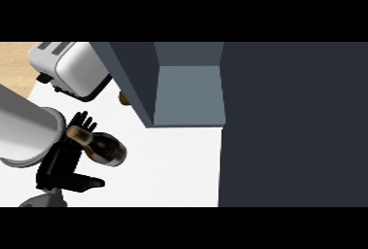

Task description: Pick up the wine, place it into the cabinet and close the cabinet

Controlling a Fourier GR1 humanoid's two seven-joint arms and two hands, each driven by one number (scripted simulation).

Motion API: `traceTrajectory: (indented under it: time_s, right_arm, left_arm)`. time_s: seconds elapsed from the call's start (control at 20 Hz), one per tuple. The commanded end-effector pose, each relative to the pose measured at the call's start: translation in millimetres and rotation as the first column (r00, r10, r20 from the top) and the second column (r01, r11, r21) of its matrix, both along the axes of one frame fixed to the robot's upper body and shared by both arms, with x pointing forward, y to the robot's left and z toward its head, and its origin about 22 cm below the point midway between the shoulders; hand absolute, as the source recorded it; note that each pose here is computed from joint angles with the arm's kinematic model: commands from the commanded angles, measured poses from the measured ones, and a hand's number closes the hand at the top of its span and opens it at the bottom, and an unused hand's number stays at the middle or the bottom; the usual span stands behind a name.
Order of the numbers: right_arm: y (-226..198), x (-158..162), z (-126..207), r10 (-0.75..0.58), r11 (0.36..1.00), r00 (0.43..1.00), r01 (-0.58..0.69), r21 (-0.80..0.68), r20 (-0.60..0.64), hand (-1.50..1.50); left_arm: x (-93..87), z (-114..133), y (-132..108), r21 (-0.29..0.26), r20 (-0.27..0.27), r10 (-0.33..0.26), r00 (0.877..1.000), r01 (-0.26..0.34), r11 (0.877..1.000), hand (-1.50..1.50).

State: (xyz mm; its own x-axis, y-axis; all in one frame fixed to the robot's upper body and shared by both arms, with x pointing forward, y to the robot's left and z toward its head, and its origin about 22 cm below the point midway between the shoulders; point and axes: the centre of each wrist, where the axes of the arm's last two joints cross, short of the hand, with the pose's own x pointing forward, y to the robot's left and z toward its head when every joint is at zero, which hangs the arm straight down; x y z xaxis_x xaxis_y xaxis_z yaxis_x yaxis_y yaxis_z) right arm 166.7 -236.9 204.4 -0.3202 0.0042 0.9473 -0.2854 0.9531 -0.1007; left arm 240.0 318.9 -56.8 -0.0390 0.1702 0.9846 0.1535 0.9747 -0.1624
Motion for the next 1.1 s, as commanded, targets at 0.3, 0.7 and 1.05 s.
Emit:
traceTrajectory:
  time_s: [0.3,0.7,1.05]
  right_arm:
    - [1.9,-34.9,18.5,0.051,0.998,0.997,-0.053,0.037,0.063,-1.5]
    - [-5.3,-21.4,15.0,0.049,0.999,0.997,-0.05,0.015,0.059,-1.5]
    - [-0.9,-30.8,16.6,0.071,0.997,0.996,-0.072,0.027,0.059,-1.5]
  left_arm:
    - [-5.1,-36.9,10.8,0.0,-0.02,-0.023,1.0,0.023,1.0,-1.5]
    - [19.9,-44.0,6.6,-0.046,-0.035,-0.021,0.999,0.019,0.999,-1.5]
    - [29.5,-41.4,1.1,-0.103,-0.015,-0.044,0.999,0.042,0.994,-1.5]
